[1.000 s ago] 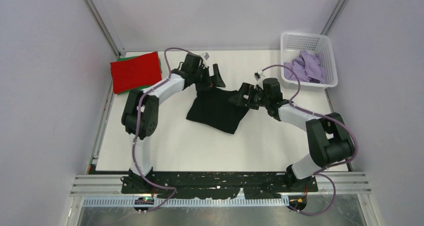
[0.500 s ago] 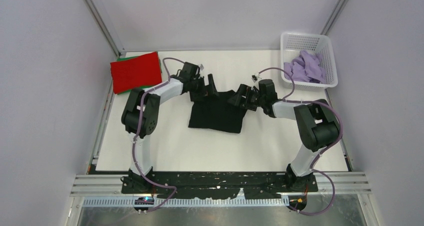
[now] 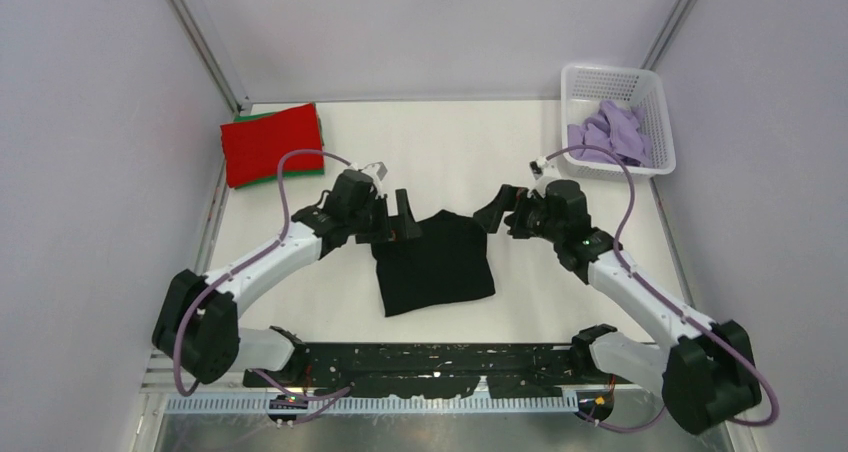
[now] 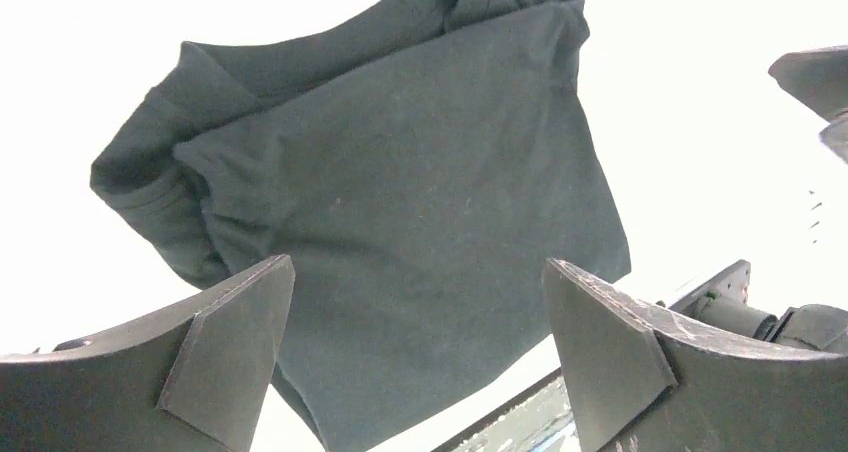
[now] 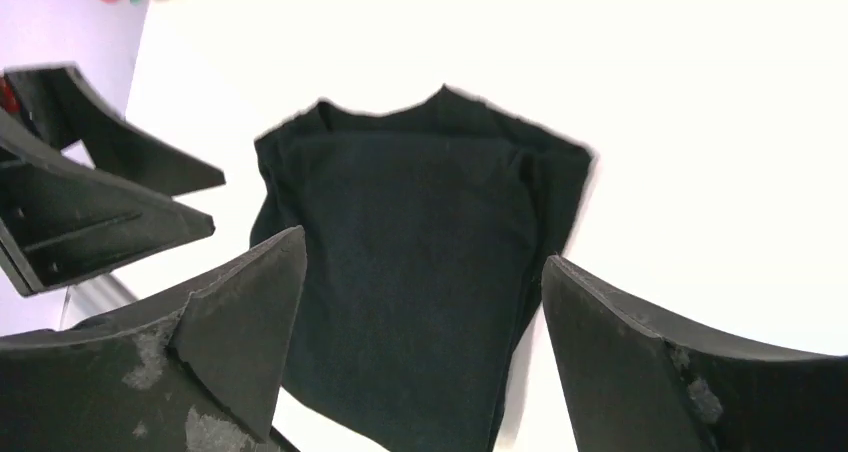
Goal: Fold and stack the t-shirts
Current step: Put the neatly folded tshirt into the corner of the board with the left arm
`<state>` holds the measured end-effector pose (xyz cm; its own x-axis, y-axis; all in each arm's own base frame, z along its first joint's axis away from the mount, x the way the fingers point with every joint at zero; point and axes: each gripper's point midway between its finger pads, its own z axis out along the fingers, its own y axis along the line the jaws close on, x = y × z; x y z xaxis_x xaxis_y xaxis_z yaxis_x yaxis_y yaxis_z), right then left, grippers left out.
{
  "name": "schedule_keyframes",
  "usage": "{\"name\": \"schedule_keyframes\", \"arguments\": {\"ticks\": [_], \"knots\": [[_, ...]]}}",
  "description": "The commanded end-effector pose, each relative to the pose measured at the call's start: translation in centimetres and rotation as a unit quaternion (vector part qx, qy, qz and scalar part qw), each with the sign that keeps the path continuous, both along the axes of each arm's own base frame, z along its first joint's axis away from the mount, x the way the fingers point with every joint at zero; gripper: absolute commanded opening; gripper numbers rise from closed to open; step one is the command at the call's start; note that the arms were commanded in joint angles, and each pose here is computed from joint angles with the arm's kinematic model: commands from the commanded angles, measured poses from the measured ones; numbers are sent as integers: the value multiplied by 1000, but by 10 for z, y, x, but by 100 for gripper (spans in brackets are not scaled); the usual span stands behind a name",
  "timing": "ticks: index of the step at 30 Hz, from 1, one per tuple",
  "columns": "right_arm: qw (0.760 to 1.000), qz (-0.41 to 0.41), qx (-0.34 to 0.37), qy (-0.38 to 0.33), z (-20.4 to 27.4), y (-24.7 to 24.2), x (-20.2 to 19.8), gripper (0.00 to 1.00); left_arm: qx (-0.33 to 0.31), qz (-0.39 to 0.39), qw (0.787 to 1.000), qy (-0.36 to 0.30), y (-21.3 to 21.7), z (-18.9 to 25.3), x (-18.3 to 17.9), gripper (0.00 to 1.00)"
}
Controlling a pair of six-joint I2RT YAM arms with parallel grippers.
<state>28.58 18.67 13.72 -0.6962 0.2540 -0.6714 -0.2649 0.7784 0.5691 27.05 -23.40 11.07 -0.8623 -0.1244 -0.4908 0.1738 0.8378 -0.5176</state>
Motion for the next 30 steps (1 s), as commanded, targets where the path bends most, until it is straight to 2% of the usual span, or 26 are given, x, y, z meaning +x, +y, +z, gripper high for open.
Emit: {"name": "schedule_keyframes", "arguments": {"ticks": [1, 3, 6, 14, 22, 24, 27, 29, 30], "knots": [[992, -108, -35, -54, 24, -43, 4, 95, 49, 57, 997, -16, 32, -1, -6, 99], [984, -161, -50, -61, 23, -64, 3, 95, 61, 74, 995, -10, 42, -9, -12, 99], [978, -187, -63, -64, 16, -77, -1, 96, 66, 83, 994, 3, 46, -21, -17, 99], [983, -155, -76, -55, 4, -72, -6, 96, 83, 86, 992, 47, 43, -60, -17, 99], [979, -172, -93, -59, 1, -81, -6, 95, 101, 73, 989, 85, 29, -89, -27, 79], [977, -178, -97, -60, 0, -84, -6, 95, 112, 68, 987, 91, 26, -94, -34, 71], [976, -182, -101, -59, -2, -86, -6, 96, 155, 78, 980, 94, 29, -103, -41, 64], [976, -183, -102, -58, -3, -87, -6, 95, 181, 85, 975, 95, 32, -109, -42, 55], [976, -185, -103, -58, -3, -87, -6, 95, 189, 84, 974, 97, 31, -112, -41, 47]]}}
